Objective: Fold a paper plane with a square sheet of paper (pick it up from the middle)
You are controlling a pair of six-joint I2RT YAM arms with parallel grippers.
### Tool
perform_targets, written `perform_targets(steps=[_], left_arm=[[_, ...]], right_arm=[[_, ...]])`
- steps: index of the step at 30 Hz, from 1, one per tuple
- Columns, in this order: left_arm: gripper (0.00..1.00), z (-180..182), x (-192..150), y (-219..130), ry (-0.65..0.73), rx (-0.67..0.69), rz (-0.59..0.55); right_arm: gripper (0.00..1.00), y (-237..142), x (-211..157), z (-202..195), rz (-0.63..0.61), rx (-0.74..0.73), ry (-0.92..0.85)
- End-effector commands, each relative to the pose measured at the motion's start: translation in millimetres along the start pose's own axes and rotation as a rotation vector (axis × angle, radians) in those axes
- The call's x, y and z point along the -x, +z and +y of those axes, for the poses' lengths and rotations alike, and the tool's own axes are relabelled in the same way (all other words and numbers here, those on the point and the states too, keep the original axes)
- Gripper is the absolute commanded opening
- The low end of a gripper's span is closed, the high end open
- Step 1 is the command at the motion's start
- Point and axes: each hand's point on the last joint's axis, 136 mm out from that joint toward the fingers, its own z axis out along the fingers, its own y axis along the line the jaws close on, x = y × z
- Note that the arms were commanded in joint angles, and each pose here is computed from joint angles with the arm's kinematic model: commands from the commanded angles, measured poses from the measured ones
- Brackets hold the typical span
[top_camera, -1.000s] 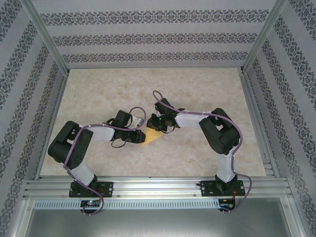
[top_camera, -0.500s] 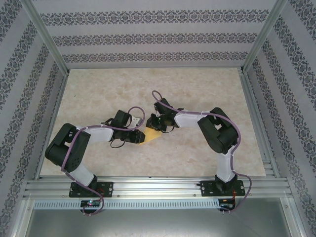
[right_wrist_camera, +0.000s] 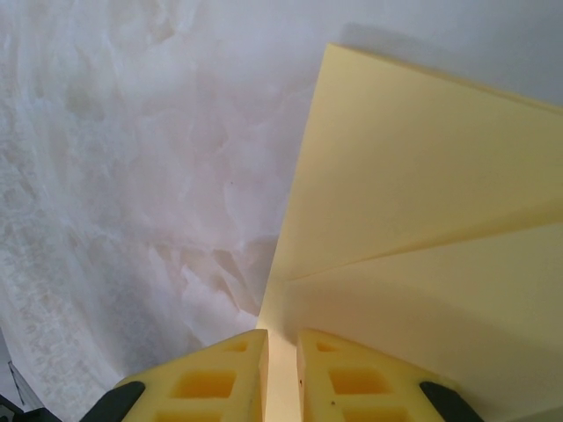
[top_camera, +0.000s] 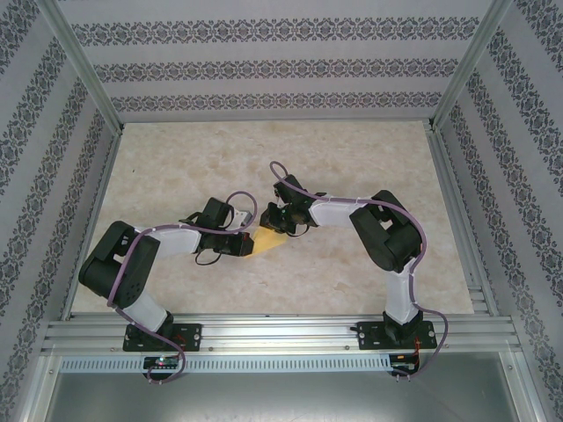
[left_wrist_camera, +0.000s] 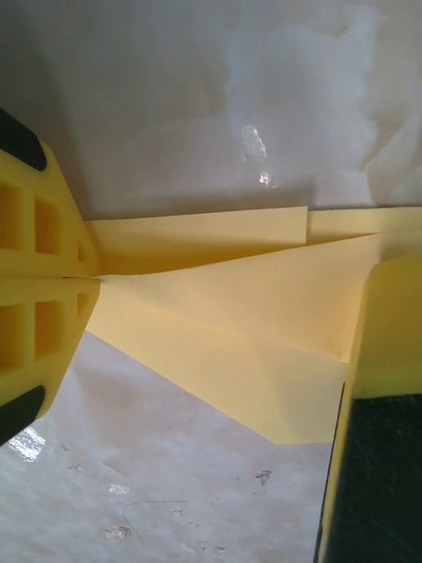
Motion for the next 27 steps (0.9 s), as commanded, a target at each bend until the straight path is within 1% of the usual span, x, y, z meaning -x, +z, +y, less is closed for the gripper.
perform_targets(steps=[1, 10, 16, 26, 27], left_arm=[[0.00, 7, -14, 2, -0.042, 0.026, 0.028], [0.00, 7, -16, 3, -0.074, 0.016, 0.018], [0.00, 4, -14, 2, -0.098, -0.016, 0.003], [0.00, 6, -14, -1, -0.093, 0.010, 0.014], [0.02, 7, -14, -3, -0.094, 0.016, 0.014]], right_arm=[[0.18, 2, 11, 4, -0.020, 0.018, -0.007], [0.19, -4, 13, 16, -0.023, 0.051, -0.029], [0.19, 5, 13, 12, -0.002, 0.051, -0.020], [0.18, 21, -2, -28, 0.031, -0.053, 0.040], [0.18, 22, -4, -32, 0.033, -0.065, 0.045]])
